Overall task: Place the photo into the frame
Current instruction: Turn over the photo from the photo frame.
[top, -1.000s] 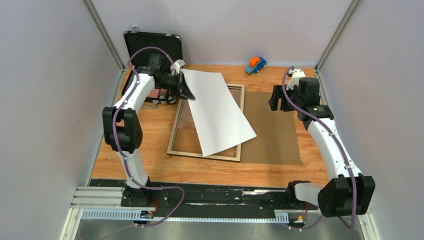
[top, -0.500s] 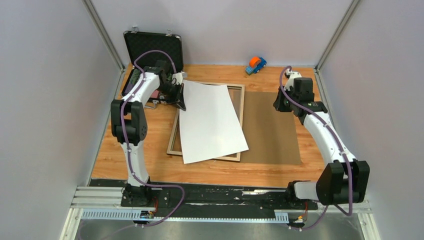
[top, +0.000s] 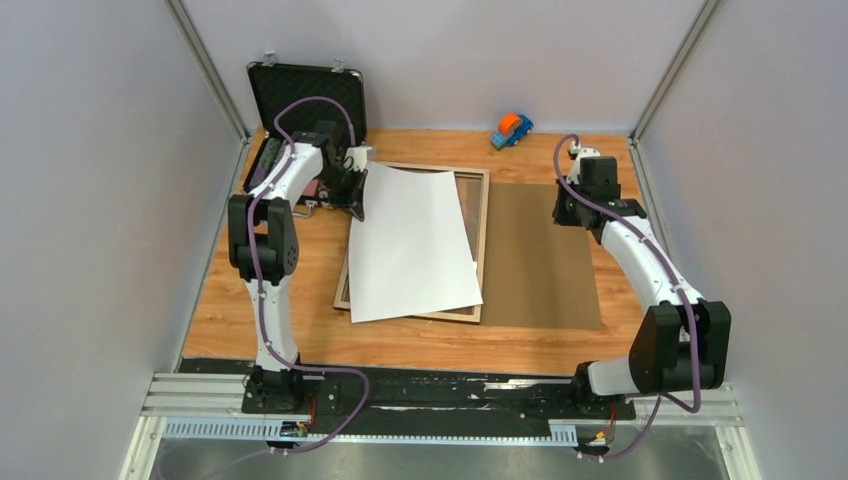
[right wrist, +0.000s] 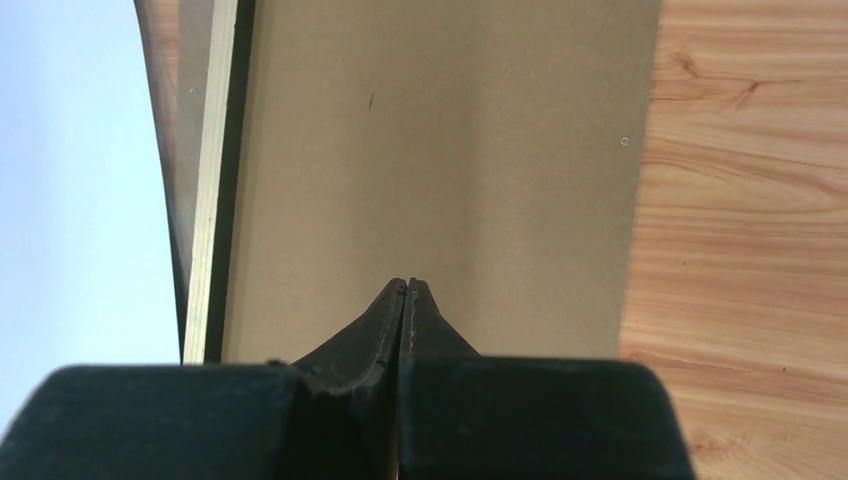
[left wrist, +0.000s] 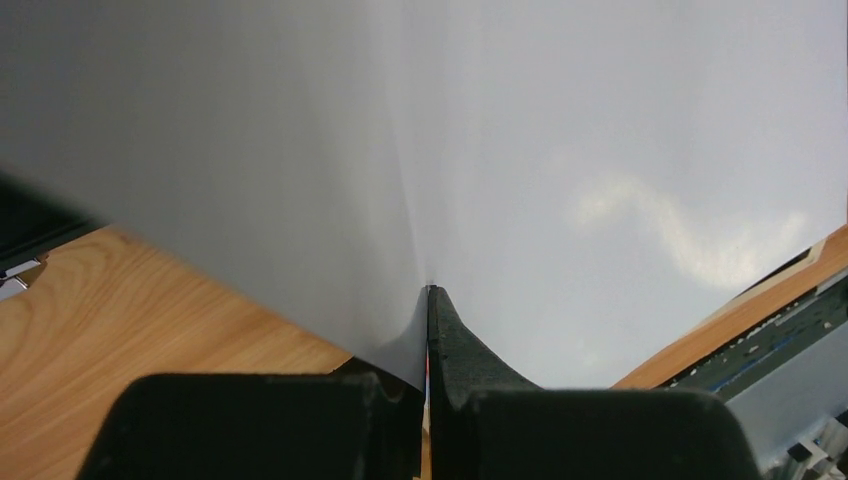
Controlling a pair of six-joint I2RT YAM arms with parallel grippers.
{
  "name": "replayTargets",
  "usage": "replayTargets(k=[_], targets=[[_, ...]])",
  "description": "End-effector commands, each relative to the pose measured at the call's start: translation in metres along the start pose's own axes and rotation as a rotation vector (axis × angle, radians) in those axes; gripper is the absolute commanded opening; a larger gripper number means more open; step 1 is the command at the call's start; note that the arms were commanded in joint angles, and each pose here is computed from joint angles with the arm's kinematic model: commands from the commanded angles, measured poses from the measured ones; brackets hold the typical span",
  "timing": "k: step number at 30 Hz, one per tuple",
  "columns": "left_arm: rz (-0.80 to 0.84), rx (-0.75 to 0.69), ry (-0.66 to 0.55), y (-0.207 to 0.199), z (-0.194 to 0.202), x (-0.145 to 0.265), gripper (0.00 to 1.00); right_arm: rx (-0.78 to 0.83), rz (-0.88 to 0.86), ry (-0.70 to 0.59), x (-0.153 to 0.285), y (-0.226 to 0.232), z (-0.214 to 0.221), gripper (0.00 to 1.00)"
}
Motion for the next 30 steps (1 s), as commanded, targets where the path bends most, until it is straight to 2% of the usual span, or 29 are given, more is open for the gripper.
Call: replayTargets(k=[1, 3, 4, 7, 17, 30], targets=[[-0.041, -0.075, -0.038, 0.011, -0.011, 0.002, 0.0, -0.016, 0.035, -0.058, -0.001, -0.001, -0.016, 0.0], [-0.049, -0.085, -0.043, 0.013, -0.013, 0.001, 0.0, -0.025, 0.046, -0.051, -0.004, -0.002, -0.015, 0.0], [-0.087, -0.131, -0.129, 0.021, -0.03, 0.0, 0.0, -0.03, 0.048, -0.047, -0.005, -0.002, -0.014, 0.0], [-0.057, -0.097, -0.061, 0.016, -0.018, 0.001, 0.0, -0.058, 0.125, -0.065, -0.007, -0.01, -0.016, 0.0], [-0.033, -0.089, -0.089, 0.016, -0.028, -0.005, 0.0, -0.106, 0.207, -0.085, -0.007, -0.016, -0.019, 0.0], [-0.034, -0.121, -0.066, 0.026, -0.033, -0.016, 0.0, -0.117, 0.174, -0.024, -0.018, -0.013, -0.01, 0.0]])
Point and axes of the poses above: each gripper's point midway between its finger pads, its own x axis back along the fingers, its own y axis along the line the jaws close on, z = x × y, the point moved 7 cm from there along x, back along the fingers, and after that the axes turned 11 degrees about -x, right-handed, at the moved point
